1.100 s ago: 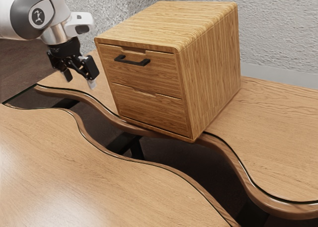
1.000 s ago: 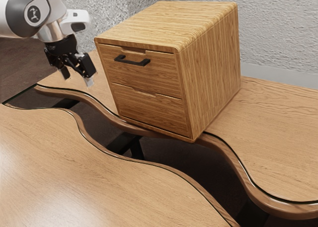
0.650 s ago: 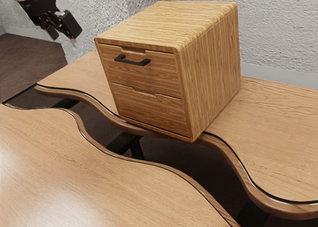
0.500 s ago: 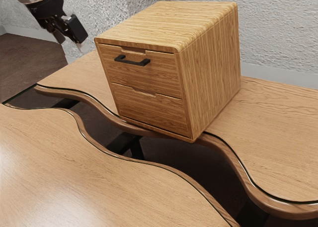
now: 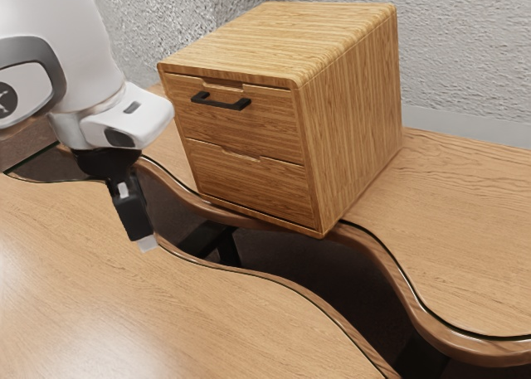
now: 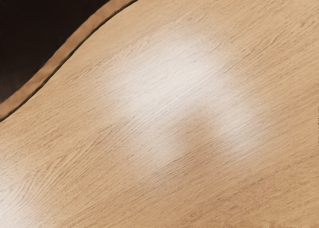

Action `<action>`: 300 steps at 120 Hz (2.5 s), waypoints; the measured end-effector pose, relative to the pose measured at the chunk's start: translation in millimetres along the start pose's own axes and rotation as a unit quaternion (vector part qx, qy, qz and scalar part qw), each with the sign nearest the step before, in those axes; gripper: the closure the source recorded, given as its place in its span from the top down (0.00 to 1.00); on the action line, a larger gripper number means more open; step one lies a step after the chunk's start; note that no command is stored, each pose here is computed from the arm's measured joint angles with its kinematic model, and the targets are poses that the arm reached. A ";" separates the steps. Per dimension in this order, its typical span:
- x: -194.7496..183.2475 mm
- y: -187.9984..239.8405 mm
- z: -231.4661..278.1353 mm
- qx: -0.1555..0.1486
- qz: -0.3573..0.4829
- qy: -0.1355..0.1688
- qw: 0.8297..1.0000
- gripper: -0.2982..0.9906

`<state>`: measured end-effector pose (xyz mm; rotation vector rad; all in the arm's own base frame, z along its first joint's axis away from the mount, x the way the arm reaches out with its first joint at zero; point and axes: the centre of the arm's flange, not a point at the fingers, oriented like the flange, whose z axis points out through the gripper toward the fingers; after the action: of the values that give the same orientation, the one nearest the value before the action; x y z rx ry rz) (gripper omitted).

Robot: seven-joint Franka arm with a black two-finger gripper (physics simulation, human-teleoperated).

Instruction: Pull the drawer handle with one arm to open the drawer

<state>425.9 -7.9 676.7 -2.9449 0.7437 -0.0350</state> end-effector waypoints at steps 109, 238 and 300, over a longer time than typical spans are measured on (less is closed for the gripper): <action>29.6 -74.9 -23.9 0.112 0.379 0.123 0.910 0.77; 83.1 -183.4 13.0 0.141 0.389 0.115 0.903 0.77; 113.4 -181.6 28.6 0.134 0.403 0.126 0.896 0.77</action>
<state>612.9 99.9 667.2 -2.1847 1.7653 -0.4147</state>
